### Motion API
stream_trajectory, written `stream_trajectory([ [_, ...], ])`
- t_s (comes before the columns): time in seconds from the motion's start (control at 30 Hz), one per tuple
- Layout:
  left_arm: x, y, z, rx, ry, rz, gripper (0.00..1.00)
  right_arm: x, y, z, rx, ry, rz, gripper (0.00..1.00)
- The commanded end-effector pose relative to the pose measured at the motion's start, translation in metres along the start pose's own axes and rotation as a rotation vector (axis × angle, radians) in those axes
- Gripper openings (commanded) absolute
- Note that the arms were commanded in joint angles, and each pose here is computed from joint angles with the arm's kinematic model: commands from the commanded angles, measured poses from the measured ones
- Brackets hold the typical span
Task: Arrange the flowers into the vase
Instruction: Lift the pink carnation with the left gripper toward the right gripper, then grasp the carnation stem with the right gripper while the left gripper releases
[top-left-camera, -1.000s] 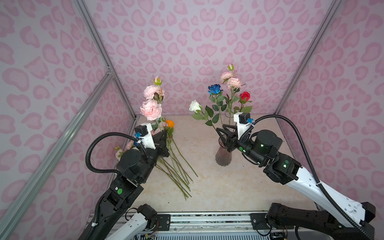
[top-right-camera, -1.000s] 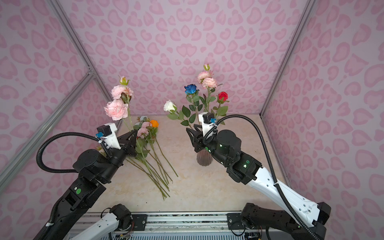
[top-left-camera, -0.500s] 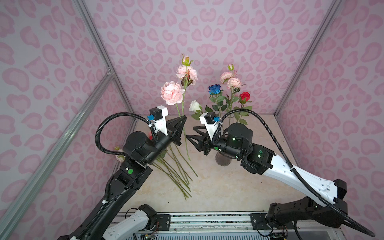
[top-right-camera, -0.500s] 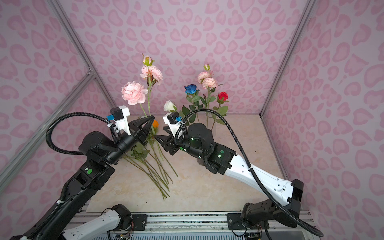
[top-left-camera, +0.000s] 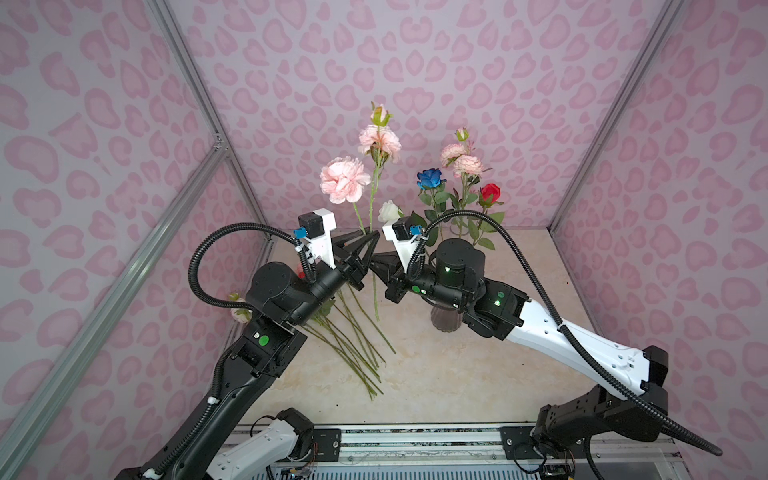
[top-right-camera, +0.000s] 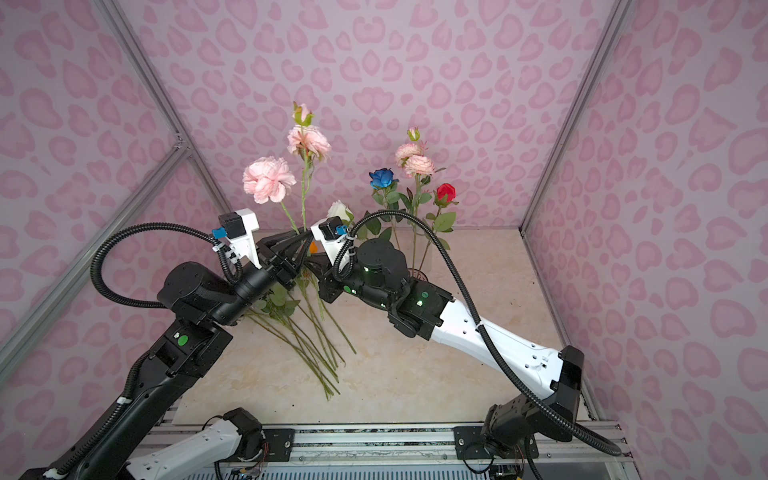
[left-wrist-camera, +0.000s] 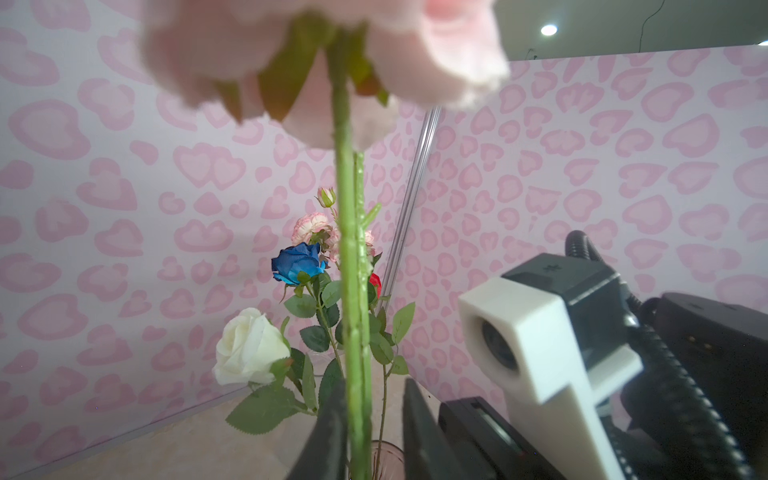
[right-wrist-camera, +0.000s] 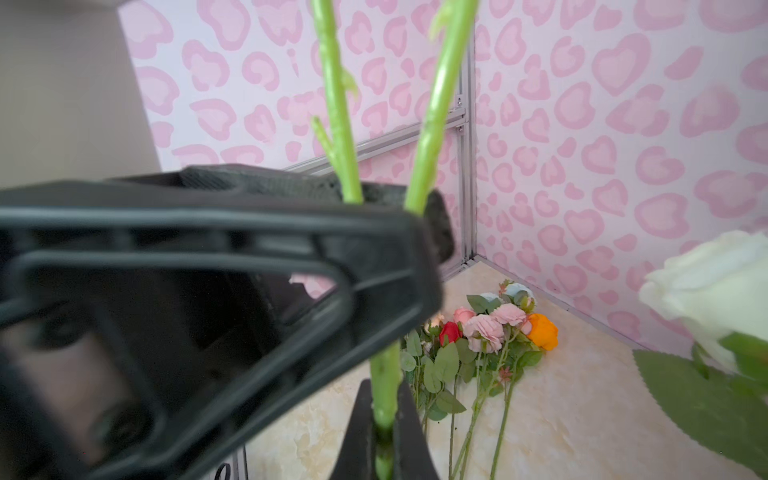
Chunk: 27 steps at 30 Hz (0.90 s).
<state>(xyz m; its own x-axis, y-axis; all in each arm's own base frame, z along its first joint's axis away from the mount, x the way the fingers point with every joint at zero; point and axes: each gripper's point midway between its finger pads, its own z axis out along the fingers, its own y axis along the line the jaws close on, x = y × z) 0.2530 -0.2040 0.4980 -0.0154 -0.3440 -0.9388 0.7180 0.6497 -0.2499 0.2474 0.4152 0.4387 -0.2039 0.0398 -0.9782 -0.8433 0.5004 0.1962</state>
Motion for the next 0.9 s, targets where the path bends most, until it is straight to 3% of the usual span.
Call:
stream_trajectory([
  [0.0, -0.007, 0.001, -0.007, -0.026, 0.001, 0.024, 0.71, -0.015, -0.005, -0.002, 0.038, -0.062, -0.009, 0.01],
  [0.03, -0.006, 0.003, -0.011, -0.045, 0.012, 0.048, 0.84, -0.016, -0.008, -0.005, 0.055, -0.069, -0.013, 0.01],
  [0.07, -0.005, 0.006, -0.017, -0.071, 0.021, 0.062, 0.86, -0.018, -0.012, -0.008, 0.076, -0.08, -0.018, 0.01],
  [0.3, 0.005, 0.033, -0.071, -0.25, -0.028, 0.052, 0.89, -0.034, -0.033, -0.033, 0.218, -0.124, -0.113, 0.01],
  [0.47, 0.022, 0.054, -0.096, -0.37, -0.024, 0.048, 0.9, -0.032, -0.066, -0.06, 0.396, -0.106, -0.264, 0.01],
  [0.63, 0.036, 0.062, -0.094, -0.394, 0.002, 0.024, 0.9, -0.03, -0.109, -0.095, 0.569, -0.14, -0.286, 0.01],
  [0.87, 0.053, 0.069, -0.07, -0.396, 0.066, 0.036, 0.9, -0.018, -0.172, -0.127, 0.703, -0.194, -0.193, 0.0],
])
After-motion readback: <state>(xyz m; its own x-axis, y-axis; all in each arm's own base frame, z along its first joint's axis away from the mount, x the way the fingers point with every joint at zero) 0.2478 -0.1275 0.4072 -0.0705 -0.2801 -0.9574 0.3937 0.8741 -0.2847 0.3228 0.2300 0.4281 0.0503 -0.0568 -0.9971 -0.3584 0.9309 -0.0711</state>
